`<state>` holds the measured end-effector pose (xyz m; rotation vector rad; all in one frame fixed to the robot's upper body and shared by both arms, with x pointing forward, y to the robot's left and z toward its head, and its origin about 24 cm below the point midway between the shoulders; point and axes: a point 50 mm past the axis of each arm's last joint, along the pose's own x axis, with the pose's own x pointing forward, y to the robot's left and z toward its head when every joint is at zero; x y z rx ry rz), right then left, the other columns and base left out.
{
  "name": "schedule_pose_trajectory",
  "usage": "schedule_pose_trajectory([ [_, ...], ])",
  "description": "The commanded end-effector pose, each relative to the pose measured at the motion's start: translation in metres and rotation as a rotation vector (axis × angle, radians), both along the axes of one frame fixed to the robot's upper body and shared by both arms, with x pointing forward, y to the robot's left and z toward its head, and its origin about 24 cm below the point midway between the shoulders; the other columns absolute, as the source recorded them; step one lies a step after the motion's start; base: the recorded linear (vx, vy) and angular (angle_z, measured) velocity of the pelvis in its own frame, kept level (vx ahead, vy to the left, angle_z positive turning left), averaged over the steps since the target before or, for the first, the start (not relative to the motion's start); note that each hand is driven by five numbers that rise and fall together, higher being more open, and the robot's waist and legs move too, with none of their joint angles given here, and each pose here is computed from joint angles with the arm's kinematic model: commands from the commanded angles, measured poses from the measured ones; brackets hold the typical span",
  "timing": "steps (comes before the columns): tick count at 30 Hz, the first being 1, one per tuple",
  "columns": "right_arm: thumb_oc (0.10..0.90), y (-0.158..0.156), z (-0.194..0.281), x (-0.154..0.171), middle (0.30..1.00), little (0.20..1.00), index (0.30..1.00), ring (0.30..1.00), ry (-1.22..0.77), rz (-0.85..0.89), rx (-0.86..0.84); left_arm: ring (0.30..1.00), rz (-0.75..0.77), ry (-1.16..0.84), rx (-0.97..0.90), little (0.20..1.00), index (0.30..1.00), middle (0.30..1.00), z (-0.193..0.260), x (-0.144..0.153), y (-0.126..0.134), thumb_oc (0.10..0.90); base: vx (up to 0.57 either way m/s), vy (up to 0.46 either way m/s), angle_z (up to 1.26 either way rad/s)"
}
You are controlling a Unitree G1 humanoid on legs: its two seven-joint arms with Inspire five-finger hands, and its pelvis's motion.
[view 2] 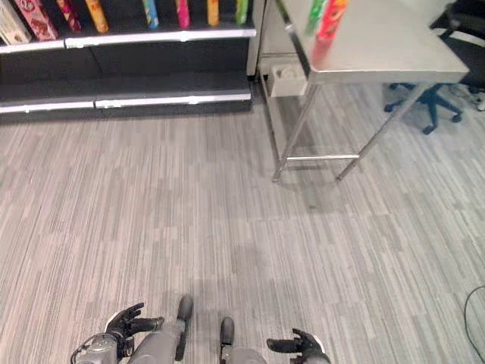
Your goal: Put the goods on the table back onto the shelves and tidy them up.
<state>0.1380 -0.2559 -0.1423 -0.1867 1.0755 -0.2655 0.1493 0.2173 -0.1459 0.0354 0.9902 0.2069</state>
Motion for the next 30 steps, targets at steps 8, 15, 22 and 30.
schedule_pose_trajectory([
  [8, 0.800, -0.009, -0.005, -0.029, 0.900, 0.900, 0.900, 0.900, 0.041, -0.018, -0.008, 0.900, -0.004, 0.116, 0.078, 0.900, 0.900, 0.900, -0.008, -0.044, 0.026, 0.800, 0.56, 0.324, -0.79],
  [15, 0.800, -0.007, -0.005, -0.027, 0.900, 0.900, 0.900, 0.900, 0.020, -0.040, 0.002, 0.900, -0.036, 0.082, 0.096, 0.900, 0.900, 0.900, -0.003, -0.031, 0.028, 0.800, 0.30, 0.126, 0.16],
  [22, 0.800, -0.012, -0.008, -0.042, 0.900, 0.900, 0.900, 0.900, 0.064, -0.076, 0.002, 0.900, -0.146, 0.073, 0.117, 0.900, 0.900, 0.900, -0.002, -0.020, 0.020, 0.800, 0.45, -0.068, 0.78],
  [30, 0.800, -0.020, -0.008, -0.052, 0.900, 0.900, 0.900, 0.900, 0.092, -0.073, -0.010, 0.900, -0.148, 0.104, 0.097, 0.900, 0.900, 0.900, -0.007, -0.030, 0.012, 0.800, 0.45, -0.212, 0.60],
])
